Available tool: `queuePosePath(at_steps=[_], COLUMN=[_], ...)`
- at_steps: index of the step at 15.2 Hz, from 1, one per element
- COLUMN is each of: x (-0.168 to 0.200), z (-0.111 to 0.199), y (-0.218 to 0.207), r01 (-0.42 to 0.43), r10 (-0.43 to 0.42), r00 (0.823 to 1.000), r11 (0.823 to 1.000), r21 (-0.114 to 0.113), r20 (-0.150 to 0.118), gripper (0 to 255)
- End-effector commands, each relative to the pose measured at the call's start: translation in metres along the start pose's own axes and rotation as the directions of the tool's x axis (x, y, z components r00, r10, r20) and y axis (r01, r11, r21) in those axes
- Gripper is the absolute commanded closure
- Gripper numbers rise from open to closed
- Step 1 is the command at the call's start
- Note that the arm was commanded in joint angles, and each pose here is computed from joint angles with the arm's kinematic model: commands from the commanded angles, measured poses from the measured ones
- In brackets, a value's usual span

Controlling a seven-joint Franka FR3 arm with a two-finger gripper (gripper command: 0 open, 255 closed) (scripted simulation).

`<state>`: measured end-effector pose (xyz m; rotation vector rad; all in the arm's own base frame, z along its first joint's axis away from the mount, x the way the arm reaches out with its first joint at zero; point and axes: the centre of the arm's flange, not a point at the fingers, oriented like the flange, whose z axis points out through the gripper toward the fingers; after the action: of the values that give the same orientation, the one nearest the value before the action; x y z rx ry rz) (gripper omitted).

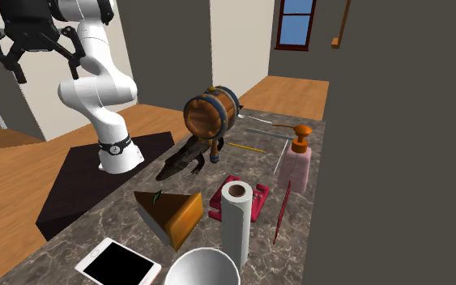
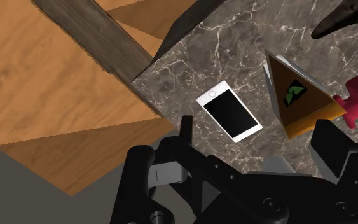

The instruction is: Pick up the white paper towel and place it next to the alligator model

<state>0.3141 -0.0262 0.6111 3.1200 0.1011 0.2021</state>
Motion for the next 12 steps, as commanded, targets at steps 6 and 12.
queuePosePath(at_steps=[6, 12], x=[0.040, 0.088], z=[0.025, 0.056], y=[-0.048, -0.105], r01=[-0.011, -0.023], r10=[0.011, 0.024], r00=[1.000, 1.000], r11=[1.000, 1.000], r21=[-0.009, -0.020], r20=[0.004, 0.008], gripper=[0, 0])
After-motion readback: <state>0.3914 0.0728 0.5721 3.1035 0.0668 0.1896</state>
